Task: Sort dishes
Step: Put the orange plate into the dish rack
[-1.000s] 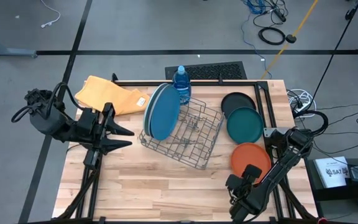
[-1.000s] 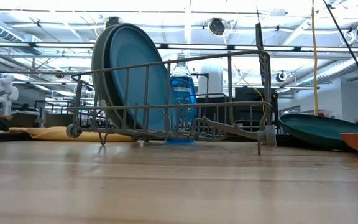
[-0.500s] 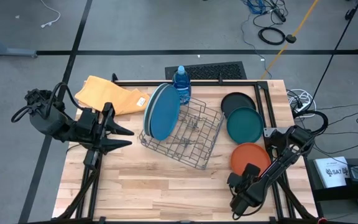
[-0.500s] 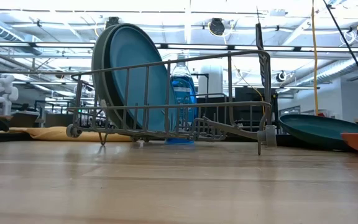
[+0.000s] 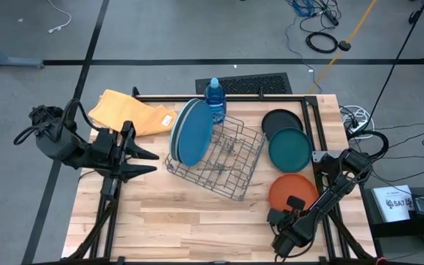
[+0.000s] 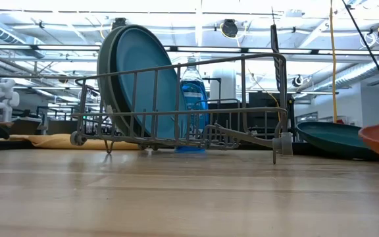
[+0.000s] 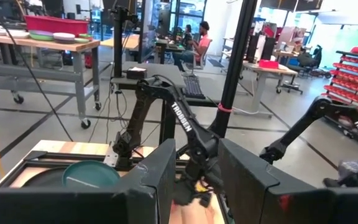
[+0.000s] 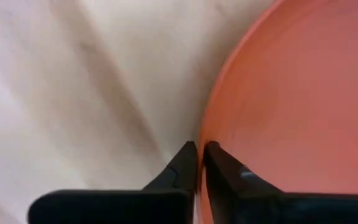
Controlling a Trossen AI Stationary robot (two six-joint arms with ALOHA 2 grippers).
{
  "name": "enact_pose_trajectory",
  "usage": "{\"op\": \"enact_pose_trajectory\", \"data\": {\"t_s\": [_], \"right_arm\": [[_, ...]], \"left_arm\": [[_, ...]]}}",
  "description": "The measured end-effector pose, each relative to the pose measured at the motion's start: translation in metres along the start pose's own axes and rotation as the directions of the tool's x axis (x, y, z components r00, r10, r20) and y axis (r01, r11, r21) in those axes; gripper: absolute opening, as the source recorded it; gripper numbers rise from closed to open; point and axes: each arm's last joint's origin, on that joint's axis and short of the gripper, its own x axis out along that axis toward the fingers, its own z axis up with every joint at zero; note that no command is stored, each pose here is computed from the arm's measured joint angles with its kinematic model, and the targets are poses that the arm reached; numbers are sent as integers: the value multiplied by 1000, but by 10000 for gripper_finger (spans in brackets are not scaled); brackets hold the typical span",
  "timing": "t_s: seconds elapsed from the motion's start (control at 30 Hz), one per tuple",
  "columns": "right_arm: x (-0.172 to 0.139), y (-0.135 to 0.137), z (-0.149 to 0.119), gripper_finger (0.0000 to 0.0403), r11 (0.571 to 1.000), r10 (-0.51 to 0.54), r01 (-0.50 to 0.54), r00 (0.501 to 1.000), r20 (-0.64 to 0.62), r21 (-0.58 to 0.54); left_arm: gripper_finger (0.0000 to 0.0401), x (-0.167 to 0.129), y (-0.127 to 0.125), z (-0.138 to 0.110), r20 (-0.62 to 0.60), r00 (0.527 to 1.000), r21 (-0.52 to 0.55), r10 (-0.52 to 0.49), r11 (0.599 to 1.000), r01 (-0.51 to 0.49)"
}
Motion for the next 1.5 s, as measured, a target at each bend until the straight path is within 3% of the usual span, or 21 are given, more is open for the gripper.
{"op": "enact_pose_trajectory", "data": {"t_s": [0.13, 0.4, 0.67, 0.83, 0.93, 1.0, 1.13, 1.27, 1.37, 1.5], "right_arm": [[-26, 22, 10, 3, 991, 131, -127, 987, 96, -41], [-79, 38, 22, 1, 978, 206, -193, 949, 239, -78], [-137, 53, 29, 1, 918, 391, -349, 871, 298, -186], [-184, 65, 40, 0, 816, 575, -456, 703, 418, -356], [-212, 70, 49, 0, 759, 650, -432, 554, 520, -488], [-230, 71, 55, 0, 747, 664, -363, 447, 599, -557], [-254, 63, 74, 0, 853, 521, -185, 287, 804, -488], [-262, 50, 96, 0, 959, 283, -55, 213, 935, -277], [-263, 41, 116, 0, 991, 131, -18, 175, 976, -130], [-257, 36, 152, 0, 1000, 3, 15, 133, 991, -5]], "left_arm": [[123, 1, 0, 0, -2, 1000, 3, 1, 1000, -1], [123, 4, -2, -2, -10, 1000, 26, 6, 1000, -6], [123, 5, -2, -3, -11, 1000, 27, 7, 1000, -7], [123, 5, -2, -2, -8, 1000, 26, 7, 1000, -6], [123, 5, -2, -2, -4, 1000, 23, 6, 1000, -6], [123, 5, -2, -1, 1, 1000, 20, 5, 1000, -5], [123, 5, -3, 0, 10, 1000, 14, 4, 1000, -4], [123, 5, -3, 0, 17, 1000, 10, 3, 1000, -3], [123, 5, -3, 0, 17, 1000, 10, 3, 1000, -3], [123, 5, -3, 1, 17, 1000, 10, 1, 1000, -1]]}}
